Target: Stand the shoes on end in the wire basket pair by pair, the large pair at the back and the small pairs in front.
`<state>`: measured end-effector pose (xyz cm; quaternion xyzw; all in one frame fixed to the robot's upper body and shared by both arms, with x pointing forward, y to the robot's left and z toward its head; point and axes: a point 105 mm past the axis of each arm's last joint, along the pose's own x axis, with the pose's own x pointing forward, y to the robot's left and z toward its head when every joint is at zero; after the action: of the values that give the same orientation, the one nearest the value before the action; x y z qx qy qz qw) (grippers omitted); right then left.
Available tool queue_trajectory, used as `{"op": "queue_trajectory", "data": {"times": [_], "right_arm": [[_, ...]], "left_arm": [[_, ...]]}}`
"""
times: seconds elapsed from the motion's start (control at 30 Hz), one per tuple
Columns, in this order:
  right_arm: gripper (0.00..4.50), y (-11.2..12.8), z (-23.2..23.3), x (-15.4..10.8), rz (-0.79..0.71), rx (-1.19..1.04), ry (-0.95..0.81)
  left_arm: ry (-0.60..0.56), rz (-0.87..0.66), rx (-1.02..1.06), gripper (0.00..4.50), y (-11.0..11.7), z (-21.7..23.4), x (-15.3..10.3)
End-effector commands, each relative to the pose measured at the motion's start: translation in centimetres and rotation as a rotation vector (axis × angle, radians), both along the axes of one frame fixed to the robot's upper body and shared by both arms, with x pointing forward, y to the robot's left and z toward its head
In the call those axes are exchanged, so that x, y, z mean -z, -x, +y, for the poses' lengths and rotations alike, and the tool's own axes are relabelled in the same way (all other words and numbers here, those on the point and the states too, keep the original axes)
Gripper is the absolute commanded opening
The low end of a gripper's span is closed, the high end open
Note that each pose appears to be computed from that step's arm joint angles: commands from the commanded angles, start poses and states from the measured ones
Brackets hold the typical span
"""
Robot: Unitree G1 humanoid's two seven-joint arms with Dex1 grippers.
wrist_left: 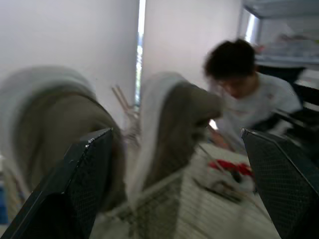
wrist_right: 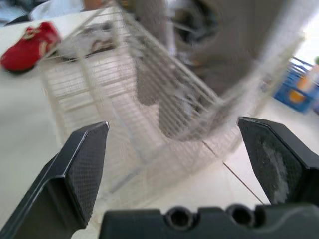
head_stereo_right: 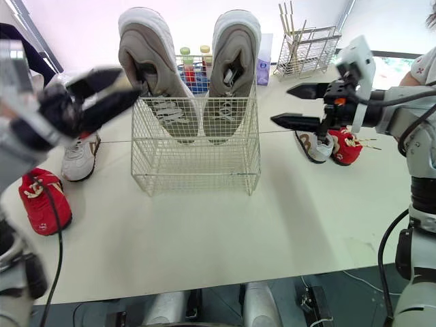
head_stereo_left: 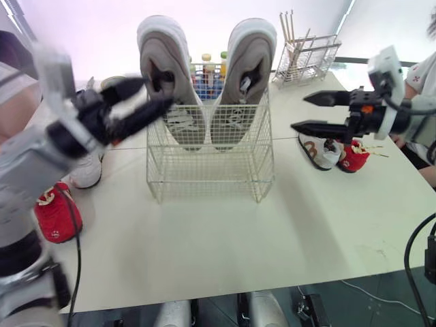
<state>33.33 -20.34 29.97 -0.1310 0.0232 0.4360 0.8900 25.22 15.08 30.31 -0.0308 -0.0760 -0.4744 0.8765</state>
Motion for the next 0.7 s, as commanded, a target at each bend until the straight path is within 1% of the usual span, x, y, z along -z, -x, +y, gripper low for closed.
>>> {"op": "queue_trajectory", "data": {"times": [0.03,0.1,0.17,0.23,0.33,0.43,0.53,0.7], "right_arm": [[4.50,-1.4,-5.4,0.3,-0.048,0.249,-0.167],[4.50,-2.0,-7.9,1.0,-0.129,0.374,-0.227],[4.50,-1.9,-9.0,3.0,-0.160,0.451,-0.196],[4.50,-1.7,-10.0,5.0,-0.166,0.547,-0.241],[4.50,-1.2,-9.8,9.4,-0.125,0.644,-0.276],[4.50,-1.2,-9.6,12.0,-0.105,0.715,-0.256],[4.50,-1.6,-9.0,14.3,-0.061,0.733,-0.250],[4.50,-2.9,-10.3,15.7,-0.061,0.829,-0.257]], "left_arm": [[-0.090,0.079,0.117,4.26,2.5,-1.2,2.3],[-0.144,0.104,0.137,4.26,2.9,-2.0,3.8],[-0.181,0.123,0.171,4.26,3.5,-2.9,5.3],[-0.178,0.145,0.209,4.26,4.4,-4.0,6.5],[-0.120,0.202,0.278,4.26,6.4,-5.9,7.9],[-0.139,0.240,0.304,4.26,7.8,-6.9,9.2],[-0.131,0.263,0.303,4.26,8.4,-7.1,9.7],[-0.123,0.262,0.272,4.26,8.3,-7.0,9.5]]}}
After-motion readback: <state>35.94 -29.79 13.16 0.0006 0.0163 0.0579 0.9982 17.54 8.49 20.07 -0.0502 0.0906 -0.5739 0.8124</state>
